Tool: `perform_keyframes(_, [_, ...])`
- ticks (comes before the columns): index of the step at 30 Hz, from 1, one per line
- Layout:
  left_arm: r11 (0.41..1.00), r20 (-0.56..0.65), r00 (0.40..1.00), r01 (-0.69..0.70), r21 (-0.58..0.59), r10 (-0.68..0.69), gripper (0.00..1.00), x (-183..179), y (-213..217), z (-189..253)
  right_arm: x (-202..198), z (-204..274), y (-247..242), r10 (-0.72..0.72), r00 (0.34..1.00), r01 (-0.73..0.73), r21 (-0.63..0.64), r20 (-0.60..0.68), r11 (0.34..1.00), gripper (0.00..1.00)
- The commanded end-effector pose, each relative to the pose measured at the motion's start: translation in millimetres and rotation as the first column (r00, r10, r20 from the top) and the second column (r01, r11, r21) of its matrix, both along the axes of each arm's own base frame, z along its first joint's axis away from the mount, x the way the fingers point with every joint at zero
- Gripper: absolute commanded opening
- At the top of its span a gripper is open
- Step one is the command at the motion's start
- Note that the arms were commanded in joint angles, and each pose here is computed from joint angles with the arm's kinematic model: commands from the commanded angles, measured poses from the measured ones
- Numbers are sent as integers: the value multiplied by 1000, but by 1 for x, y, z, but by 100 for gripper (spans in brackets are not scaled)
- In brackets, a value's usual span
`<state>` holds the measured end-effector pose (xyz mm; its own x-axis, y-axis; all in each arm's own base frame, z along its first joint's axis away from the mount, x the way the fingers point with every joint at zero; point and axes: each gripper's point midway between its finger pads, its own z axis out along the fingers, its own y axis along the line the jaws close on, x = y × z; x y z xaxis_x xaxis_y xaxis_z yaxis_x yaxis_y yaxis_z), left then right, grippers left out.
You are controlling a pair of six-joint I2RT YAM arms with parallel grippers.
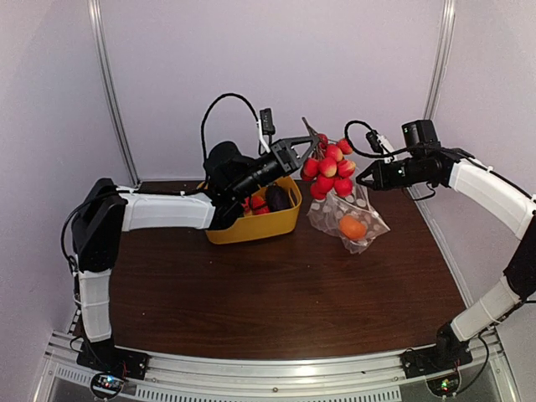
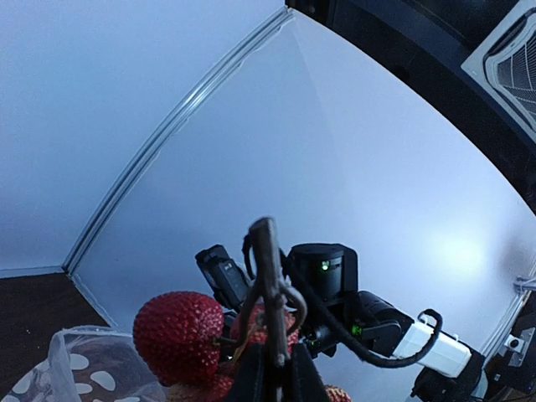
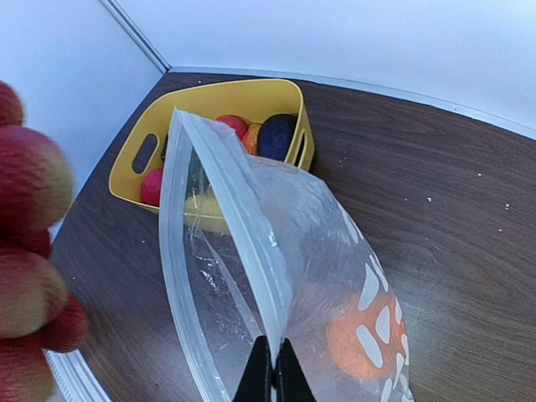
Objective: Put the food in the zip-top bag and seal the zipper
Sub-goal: Place the fake fruit in the zipper food storage bag.
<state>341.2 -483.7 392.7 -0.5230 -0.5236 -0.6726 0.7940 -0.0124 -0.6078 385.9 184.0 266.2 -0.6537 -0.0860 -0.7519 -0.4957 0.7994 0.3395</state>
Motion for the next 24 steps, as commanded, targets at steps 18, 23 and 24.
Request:
perform_keyframes(18, [911, -69, 991, 77, -405, -114, 0, 9, -7, 32, -21, 8, 33, 137, 989, -119, 244, -60, 963, 0])
perform_keyframes(23, [932, -115, 990, 32, -361, -78, 0, 25, -21, 0, -32, 31, 48, 232, 971, -194, 389, -53, 901, 0])
perform_keyframes(24, [936, -119, 990, 28, -350, -74, 0, 28, -25, -7, -34, 33, 49, 240, 969, -200, 399, -51, 895, 0])
